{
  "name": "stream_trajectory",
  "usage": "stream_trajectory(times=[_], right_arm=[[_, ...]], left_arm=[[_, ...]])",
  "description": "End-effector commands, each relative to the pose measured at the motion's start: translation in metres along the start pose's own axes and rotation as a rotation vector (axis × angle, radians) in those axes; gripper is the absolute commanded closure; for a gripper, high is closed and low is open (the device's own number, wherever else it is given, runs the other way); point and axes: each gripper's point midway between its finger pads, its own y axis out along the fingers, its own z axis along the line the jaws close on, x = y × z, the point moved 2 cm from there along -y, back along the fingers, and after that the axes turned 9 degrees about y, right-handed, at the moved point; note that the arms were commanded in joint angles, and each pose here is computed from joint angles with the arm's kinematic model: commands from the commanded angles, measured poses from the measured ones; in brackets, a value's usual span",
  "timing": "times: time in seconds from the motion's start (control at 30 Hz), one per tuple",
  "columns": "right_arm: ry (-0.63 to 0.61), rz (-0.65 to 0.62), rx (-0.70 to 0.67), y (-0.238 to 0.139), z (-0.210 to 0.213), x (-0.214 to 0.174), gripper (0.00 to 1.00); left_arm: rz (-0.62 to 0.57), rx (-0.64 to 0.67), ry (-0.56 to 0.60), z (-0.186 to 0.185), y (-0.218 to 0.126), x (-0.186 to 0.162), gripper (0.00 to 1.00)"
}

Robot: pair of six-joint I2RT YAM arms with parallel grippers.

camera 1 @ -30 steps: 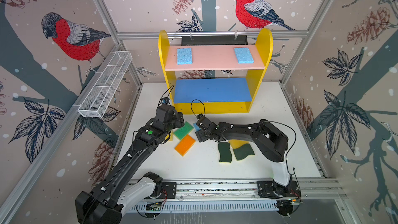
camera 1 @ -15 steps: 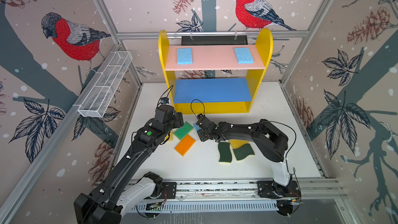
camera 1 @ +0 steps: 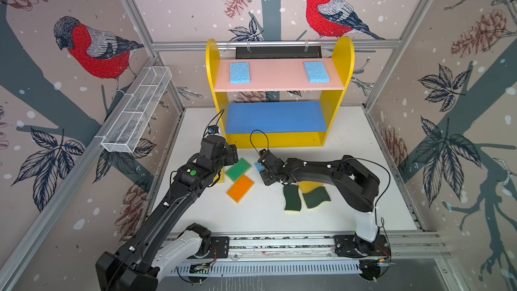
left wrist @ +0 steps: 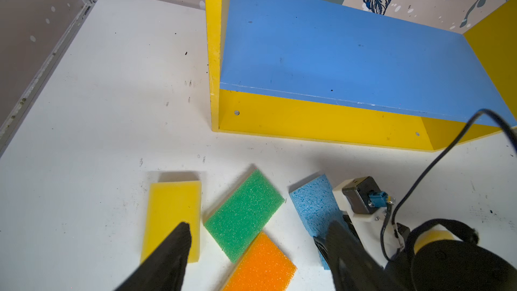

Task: Place and organize the cleaning sponges onto the shelf
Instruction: 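Close the right gripper on the light-blue sponge's end, then lift the light-blue sponge with the right gripper up to the pink shelf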

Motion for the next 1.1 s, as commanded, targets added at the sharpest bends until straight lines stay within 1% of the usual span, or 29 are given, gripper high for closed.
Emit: stream_trajectory(times=[0.0, 0.33, 0.37, 0.4, 0.7, 0.83, 0.97, 1.07], right_arm=[[0.005, 0.014, -0.027, -0.014, -0.007, -0.002, 0.39], [0.022, -0.083, -0.018, -0.059, -0.006, 0.022, 0.39], [0.023, -0.098, -0.015, -0.066, -0.005, 0.026, 0.39], [0.024, -0.112, -0.011, -0.073, -0.005, 0.029, 0.39], [0.045, -0.262, 0.032, -0.14, -0.003, 0.067, 0.39], [0.048, -0.3, 0.059, -0.16, -0.001, 0.077, 0.38], [0.043, -0.344, 0.057, -0.18, -0.002, 0.088, 0.39], [0.03, -0.402, 0.046, -0.198, -0.005, 0.101, 0.38]], left_arm=[[-0.044, 0.01, 0.006, 0.001, -0.004, 0.013, 0.23], [-0.077, -0.001, 0.006, -0.001, -0.011, 0.025, 0.24], [-0.08, 0.0, 0.007, -0.001, -0.012, 0.026, 0.23], [-0.108, -0.006, 0.0, -0.002, -0.018, 0.036, 0.24], [-0.166, -0.017, 0.0, -0.003, -0.031, 0.052, 0.23], [-0.181, -0.036, -0.004, -0.006, -0.035, 0.058, 0.23], [-0.192, -0.031, -0.001, -0.006, -0.038, 0.063, 0.23], [-0.202, -0.026, 0.002, -0.006, -0.04, 0.067, 0.24]])
